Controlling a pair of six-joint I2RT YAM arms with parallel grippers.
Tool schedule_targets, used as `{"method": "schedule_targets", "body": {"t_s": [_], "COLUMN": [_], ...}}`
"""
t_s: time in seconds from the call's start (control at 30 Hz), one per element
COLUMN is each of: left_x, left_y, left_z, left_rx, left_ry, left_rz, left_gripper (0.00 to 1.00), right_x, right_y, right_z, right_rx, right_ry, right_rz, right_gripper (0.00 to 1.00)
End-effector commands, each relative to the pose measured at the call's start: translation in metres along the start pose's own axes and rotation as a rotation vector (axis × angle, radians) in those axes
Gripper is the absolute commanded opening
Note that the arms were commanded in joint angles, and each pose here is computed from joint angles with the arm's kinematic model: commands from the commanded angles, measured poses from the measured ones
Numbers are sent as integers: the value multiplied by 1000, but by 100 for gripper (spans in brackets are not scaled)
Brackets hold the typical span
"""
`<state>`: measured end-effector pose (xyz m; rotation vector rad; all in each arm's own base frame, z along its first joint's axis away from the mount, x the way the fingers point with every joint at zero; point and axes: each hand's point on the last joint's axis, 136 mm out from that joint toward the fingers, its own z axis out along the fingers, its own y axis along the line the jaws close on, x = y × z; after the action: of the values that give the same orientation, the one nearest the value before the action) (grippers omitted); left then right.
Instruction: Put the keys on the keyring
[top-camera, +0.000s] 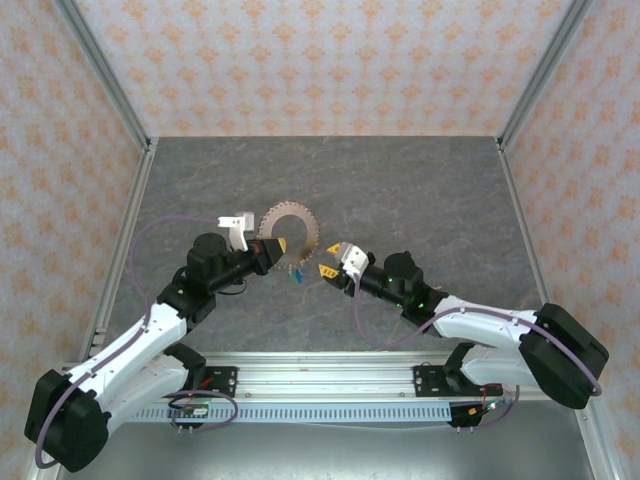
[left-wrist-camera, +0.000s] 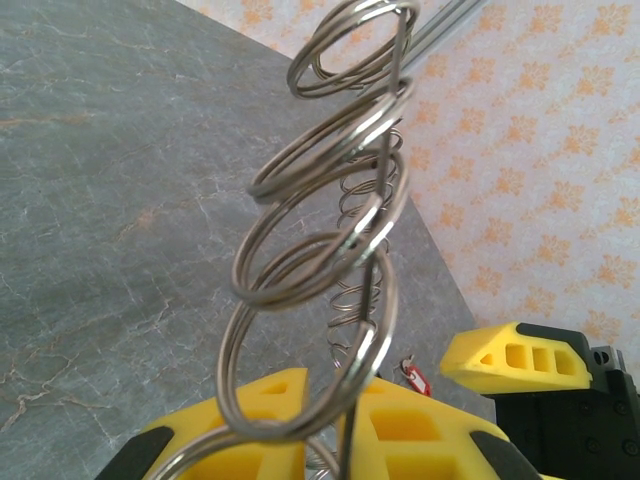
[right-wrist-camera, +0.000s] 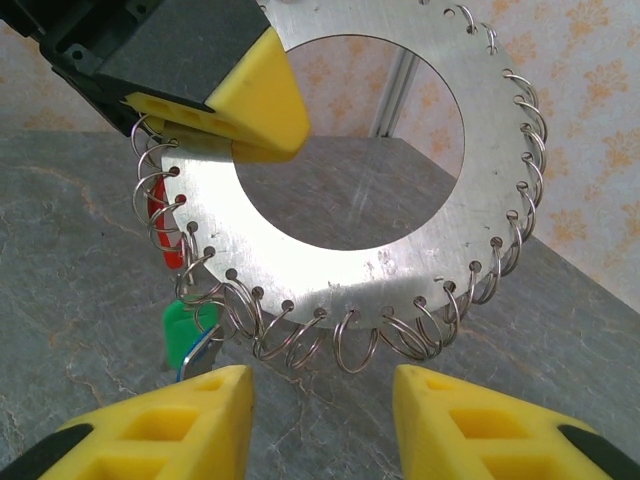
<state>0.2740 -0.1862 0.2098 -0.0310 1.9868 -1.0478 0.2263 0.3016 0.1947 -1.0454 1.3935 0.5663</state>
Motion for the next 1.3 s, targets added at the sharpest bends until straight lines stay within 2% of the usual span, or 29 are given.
{"method": "schedule_targets", "body": {"t_s": [0.0,0.23,1.27], "left_x": [-10,-9,-4], "left_y": [1,2,20], "left_z": [-5,-3,8], "left_rx": [-14,-13,-80], "left_ry": [-46,-42,-24], "left_rz": [21,15,-17], "left_gripper": [0,0,0], "right_x": [-20,-15,6], "right_y": [1,6,-4], "right_z": [4,12,12], "right_rx": [-24,-45,28], "right_ry": [-51,-26,36], "right_rz": [10,20,12], "right_gripper": [41,41,44]}}
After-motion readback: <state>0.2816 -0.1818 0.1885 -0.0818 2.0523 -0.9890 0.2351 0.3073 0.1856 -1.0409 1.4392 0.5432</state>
